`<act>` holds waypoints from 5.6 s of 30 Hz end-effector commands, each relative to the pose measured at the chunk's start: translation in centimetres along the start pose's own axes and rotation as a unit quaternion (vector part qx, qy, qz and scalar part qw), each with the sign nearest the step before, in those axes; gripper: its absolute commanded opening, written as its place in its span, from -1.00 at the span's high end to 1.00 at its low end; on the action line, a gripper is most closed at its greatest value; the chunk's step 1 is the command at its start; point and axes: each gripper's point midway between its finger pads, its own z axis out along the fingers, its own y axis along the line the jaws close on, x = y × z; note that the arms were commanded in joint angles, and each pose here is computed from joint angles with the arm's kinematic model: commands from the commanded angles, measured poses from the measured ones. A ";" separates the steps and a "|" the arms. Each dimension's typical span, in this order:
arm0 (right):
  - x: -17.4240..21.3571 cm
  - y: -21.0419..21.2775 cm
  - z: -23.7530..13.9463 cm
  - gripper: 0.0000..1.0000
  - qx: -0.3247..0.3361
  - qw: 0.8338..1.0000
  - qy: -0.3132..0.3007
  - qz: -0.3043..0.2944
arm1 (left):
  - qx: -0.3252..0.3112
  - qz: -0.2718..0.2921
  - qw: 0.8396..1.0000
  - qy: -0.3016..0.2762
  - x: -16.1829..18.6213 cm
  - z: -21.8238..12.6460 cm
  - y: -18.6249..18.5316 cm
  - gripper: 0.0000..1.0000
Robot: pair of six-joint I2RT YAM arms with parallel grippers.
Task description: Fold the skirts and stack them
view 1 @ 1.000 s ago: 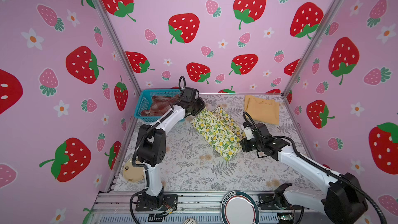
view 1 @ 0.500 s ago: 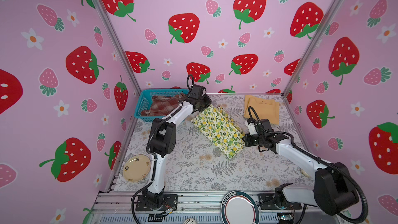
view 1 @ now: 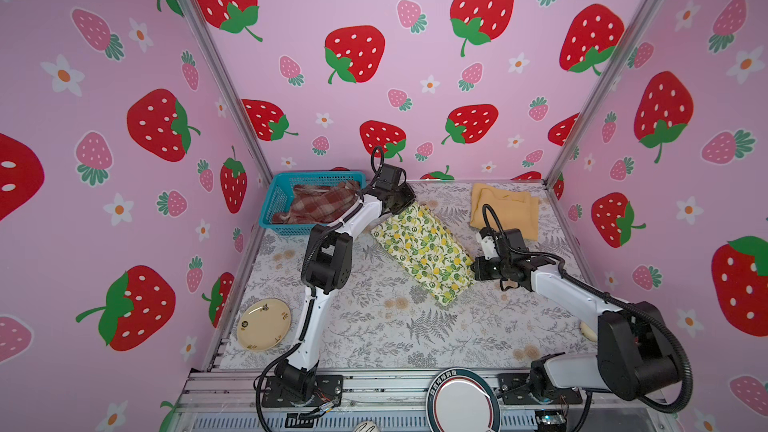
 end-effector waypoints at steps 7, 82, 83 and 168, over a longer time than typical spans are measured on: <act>1.3 -1.9 1.1 0.84 0.035 0.999 0.017 0.007 | 0.010 -0.016 1.000 0.018 0.2 1.7 0.1 1.00; 5.1 -3.5 4.1 -1.00 0.070 0.996 0.019 0.056 | -0.081 0.033 0.995 0.053 6.5 -6.7 9.6 -0.99; 5.1 -3.6 4.2 -1.00 0.072 0.996 0.020 0.056 | -0.082 0.031 0.995 0.053 6.4 -6.5 9.8 -0.99; 0.4 5.3 5.4 -0.99 -0.002 1.000 0.007 -0.008 | -0.114 0.047 0.991 0.046 21.4 -12.4 14.2 -1.00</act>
